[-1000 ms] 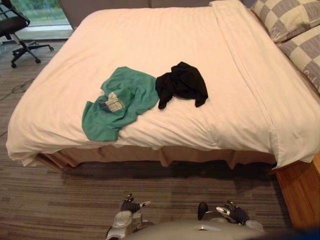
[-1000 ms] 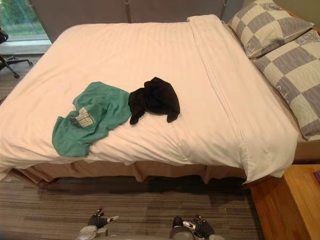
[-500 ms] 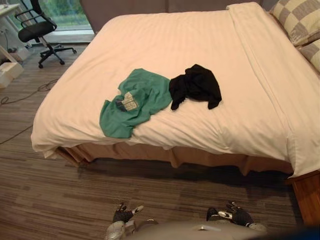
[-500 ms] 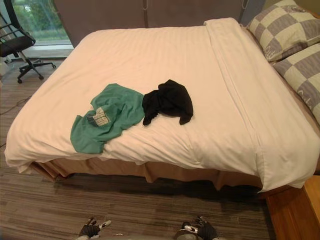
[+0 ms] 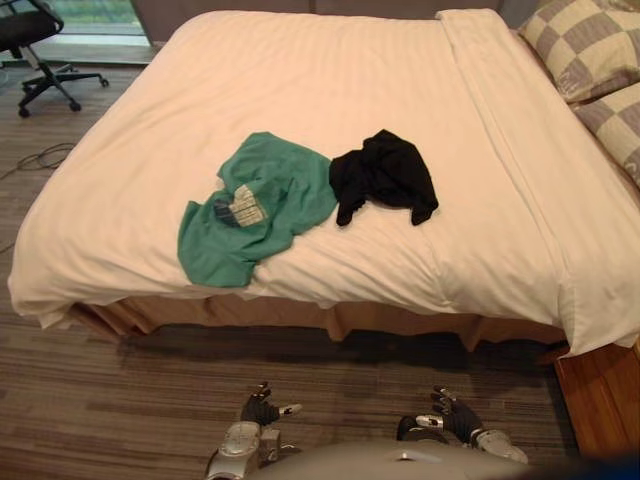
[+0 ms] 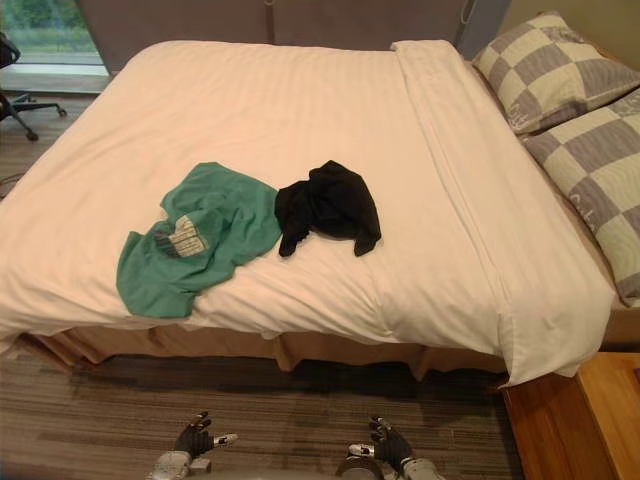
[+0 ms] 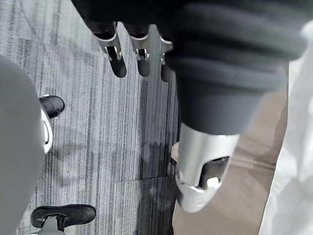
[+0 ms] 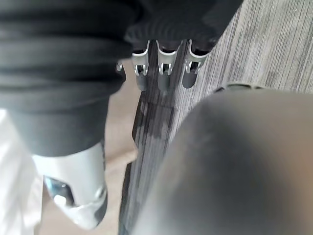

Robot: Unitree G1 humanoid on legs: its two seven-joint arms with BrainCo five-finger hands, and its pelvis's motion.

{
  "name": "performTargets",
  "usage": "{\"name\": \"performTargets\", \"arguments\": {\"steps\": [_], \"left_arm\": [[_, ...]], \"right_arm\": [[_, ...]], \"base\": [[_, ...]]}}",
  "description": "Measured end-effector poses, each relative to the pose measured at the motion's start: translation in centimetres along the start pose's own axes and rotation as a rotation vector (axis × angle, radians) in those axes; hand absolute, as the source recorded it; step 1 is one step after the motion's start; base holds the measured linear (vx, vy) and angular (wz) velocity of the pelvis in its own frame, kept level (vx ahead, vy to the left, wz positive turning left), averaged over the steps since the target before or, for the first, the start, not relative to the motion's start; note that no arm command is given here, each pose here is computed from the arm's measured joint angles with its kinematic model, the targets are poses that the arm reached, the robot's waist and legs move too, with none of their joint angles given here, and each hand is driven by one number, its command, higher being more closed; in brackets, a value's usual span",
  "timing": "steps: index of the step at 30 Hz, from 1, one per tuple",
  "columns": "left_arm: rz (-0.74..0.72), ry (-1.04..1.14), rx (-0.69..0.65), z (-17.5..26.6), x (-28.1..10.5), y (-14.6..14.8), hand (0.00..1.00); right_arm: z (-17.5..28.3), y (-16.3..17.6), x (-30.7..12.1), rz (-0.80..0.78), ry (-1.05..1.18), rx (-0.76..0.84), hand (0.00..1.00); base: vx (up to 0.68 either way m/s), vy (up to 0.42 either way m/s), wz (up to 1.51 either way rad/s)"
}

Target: Tidy the bed and pick cloth on bed and put in laundry

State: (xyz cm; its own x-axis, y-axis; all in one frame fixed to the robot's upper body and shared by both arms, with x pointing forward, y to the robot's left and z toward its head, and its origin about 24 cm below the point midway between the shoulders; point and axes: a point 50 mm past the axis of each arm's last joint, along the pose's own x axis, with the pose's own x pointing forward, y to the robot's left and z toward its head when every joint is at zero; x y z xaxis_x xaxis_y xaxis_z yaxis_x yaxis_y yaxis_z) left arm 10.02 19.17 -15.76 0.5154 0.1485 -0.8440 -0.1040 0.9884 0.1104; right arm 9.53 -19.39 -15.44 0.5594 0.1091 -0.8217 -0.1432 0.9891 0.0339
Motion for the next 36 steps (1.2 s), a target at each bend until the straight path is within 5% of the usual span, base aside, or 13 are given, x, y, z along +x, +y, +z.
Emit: {"name": "performTargets", "arguments": {"steps": [7, 15, 36], "left_arm": [[0.001, 0.030, 0.004, -0.2, 0.0, -0.1, 0.00], [0.115, -0.059, -0.158, 1.0, 0.0, 0.5, 0.00], [-0.078, -0.033, -0.099, 0.4, -0.1, -0.6, 0.00]], "right_arm": [[-1.2, -1.0, -0.4, -0.036, 0.079, 0.053, 0.00], [-0.6, -0.9, -0.4, -0.022, 0.056, -0.004, 0.00], [1.0, -1.7, 0.0, -0.067, -0.018, -0.067, 0.00]], "base": [[-0.01, -0.001, 0.02], [-0.15, -0.058, 0.03], [-0.01, 0.043, -0.08]]}}
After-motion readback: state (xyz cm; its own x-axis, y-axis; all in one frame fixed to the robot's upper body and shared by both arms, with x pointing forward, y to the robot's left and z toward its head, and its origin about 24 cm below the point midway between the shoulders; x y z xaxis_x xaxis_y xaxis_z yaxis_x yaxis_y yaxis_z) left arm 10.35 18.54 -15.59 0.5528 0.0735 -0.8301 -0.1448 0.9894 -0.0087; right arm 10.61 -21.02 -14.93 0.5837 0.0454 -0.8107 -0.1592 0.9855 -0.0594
